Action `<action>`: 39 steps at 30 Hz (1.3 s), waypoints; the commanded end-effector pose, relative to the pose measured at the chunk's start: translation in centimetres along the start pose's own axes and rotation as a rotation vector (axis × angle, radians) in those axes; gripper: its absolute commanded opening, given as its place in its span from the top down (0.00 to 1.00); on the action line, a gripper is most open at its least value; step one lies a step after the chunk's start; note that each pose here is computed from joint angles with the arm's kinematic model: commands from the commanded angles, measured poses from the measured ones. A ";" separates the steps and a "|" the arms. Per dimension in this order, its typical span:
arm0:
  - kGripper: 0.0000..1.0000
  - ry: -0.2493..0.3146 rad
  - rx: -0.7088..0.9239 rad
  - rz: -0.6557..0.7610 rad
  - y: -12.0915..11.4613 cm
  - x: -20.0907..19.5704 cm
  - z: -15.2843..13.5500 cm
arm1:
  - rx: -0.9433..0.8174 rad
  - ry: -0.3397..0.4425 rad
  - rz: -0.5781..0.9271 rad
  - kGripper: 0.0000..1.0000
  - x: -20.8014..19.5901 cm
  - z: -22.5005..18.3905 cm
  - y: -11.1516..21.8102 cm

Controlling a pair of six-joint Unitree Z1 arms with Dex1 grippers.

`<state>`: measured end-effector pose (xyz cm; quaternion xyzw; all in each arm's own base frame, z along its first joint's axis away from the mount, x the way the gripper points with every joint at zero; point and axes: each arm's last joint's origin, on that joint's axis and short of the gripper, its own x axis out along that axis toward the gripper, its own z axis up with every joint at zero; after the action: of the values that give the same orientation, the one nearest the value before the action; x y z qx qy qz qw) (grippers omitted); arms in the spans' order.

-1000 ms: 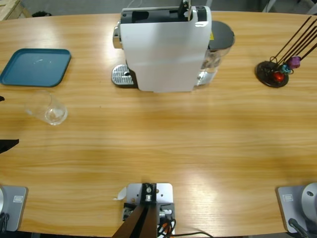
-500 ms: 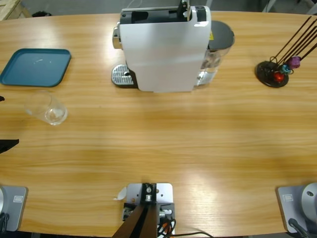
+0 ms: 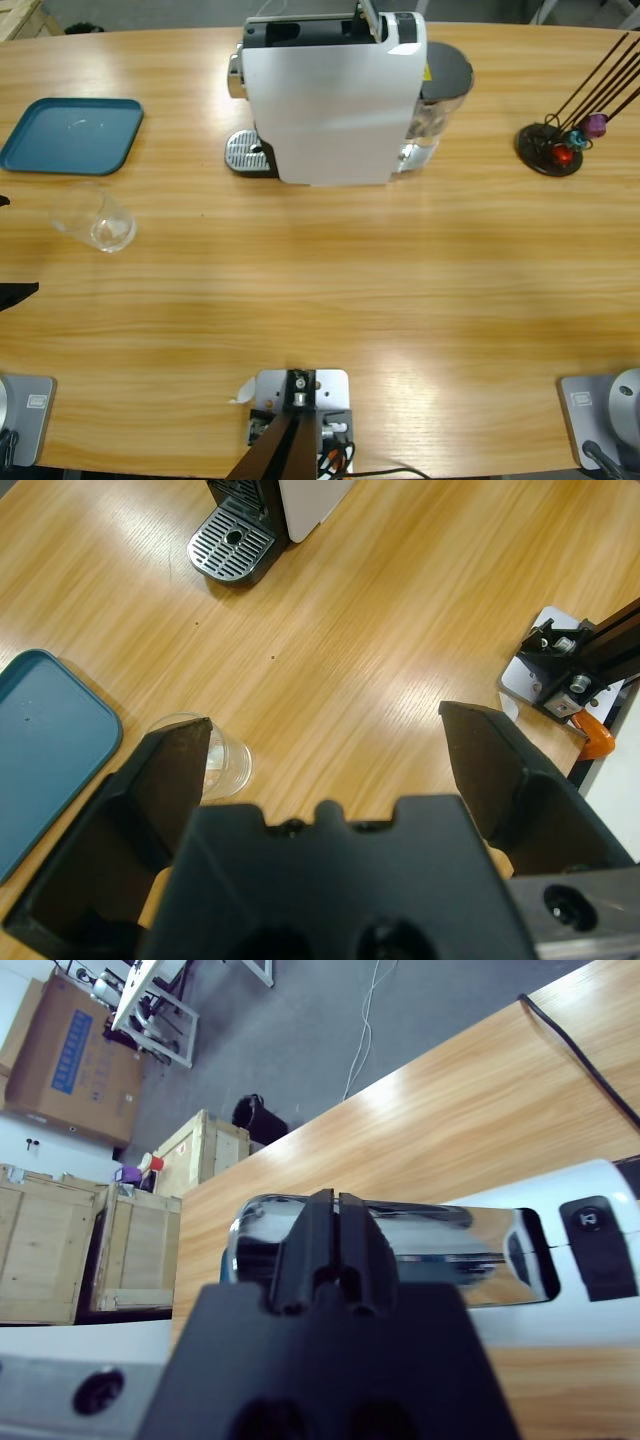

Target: Pour coffee

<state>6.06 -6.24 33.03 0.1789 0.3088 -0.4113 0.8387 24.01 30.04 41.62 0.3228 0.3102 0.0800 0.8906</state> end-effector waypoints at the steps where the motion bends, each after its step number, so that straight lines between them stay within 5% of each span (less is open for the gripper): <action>1: 0.00 0.056 -0.007 -0.019 -0.1 0.9 -0.5 | -0.056 0.106 -0.031 1.00 3.8 -4.6 0.1; 39: 0.00 0.088 -0.009 -0.026 0.2 1.8 0.4 | -0.211 0.276 -0.151 1.00 11.7 -12.9 -3.8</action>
<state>6.77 -6.89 32.66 0.1843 0.3279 -0.4096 0.8311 25.77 35.11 35.80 0.2883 0.3515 0.1135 0.8834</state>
